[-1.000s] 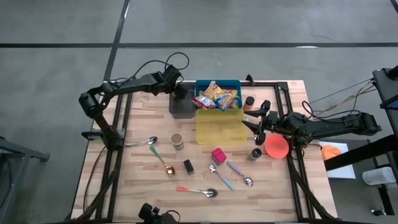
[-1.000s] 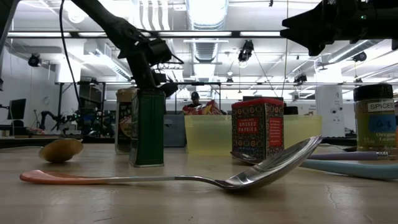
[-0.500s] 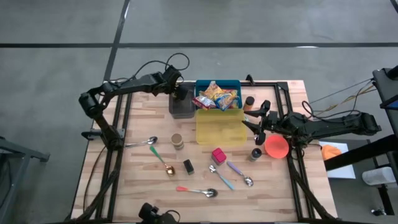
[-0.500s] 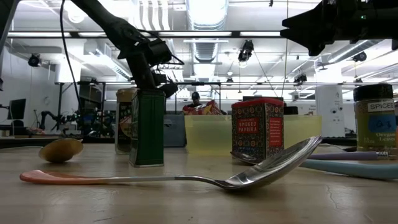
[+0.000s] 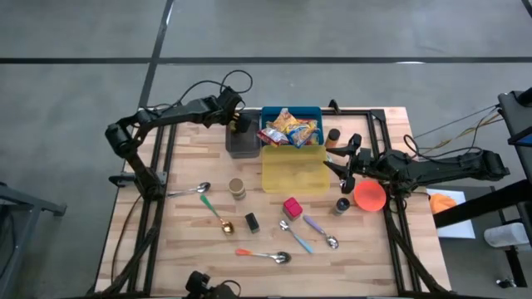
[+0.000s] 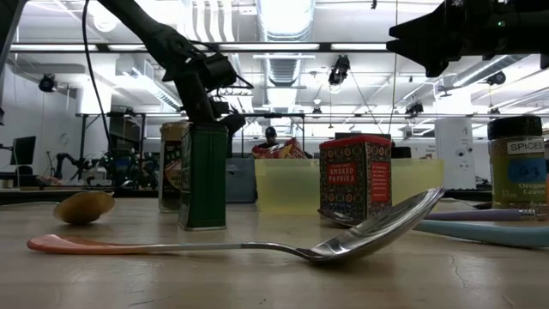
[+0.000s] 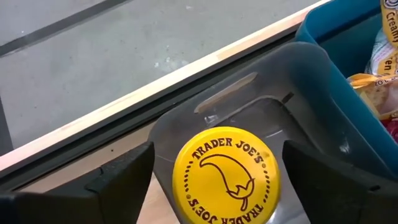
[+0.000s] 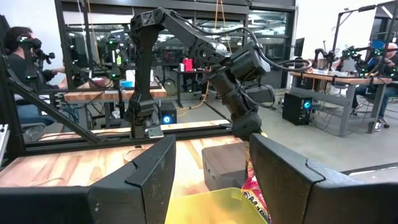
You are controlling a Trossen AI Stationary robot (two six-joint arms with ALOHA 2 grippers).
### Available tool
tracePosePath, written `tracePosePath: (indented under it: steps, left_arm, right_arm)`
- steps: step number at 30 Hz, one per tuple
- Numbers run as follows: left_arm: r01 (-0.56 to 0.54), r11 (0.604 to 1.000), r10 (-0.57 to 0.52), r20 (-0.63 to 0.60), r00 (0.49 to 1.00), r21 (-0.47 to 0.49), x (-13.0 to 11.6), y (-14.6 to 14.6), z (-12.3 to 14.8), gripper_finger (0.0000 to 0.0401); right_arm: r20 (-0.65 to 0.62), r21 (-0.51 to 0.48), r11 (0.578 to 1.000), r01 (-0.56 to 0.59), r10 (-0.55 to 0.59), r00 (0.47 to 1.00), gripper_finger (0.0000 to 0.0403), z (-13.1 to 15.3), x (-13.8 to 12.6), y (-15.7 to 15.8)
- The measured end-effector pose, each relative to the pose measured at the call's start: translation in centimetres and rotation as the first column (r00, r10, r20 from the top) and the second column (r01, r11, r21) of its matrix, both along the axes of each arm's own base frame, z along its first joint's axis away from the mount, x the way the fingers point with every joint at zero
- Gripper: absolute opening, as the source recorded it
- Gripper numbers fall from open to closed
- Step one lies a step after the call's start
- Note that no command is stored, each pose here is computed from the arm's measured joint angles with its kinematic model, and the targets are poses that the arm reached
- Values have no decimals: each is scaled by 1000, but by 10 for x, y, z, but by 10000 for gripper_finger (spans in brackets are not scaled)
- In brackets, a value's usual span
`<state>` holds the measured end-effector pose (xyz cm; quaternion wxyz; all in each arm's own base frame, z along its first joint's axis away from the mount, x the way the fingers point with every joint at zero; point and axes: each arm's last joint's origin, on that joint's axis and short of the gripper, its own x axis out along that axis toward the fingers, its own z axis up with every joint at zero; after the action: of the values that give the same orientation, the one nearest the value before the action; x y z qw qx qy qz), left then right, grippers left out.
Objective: Pick & Place Food Item
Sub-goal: Put the golden spice bottle into the black bin
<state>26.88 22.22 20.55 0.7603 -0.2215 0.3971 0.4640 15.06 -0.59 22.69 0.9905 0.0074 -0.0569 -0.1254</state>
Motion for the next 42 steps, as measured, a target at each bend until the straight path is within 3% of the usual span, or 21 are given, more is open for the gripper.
tracePosePath:
  steps: [9, 20, 28, 33, 42]
  left_arm:
    - [20, 1000, -20, 35, 999, 11, 1, 0, 5, 366]
    - [63, 997, -67, 113, 991, 37, -7, -18, 40, 366]
    - [89, 995, -93, 88, 992, 55, -6, -67, 65, 366]
    - [169, 985, -171, 106, 980, 29, -4, -110, 75, 366]
    - [133, 986, -146, 143, 979, 97, -17, -168, 79, 366]
  right_arm:
    - [0, 0, 1000, 0, 0, 1000, 203, 0, 0, 0]
    - [0, 0, 1000, 0, 0, 1000, 203, 0, 0, 0]
    - [0, 0, 1000, 0, 0, 1000, 203, 0, 0, 0]
    - [0, 0, 1000, 0, 0, 1000, 203, 0, 0, 0]
    - [0, 0, 1000, 0, 0, 1000, 203, 0, 0, 0]
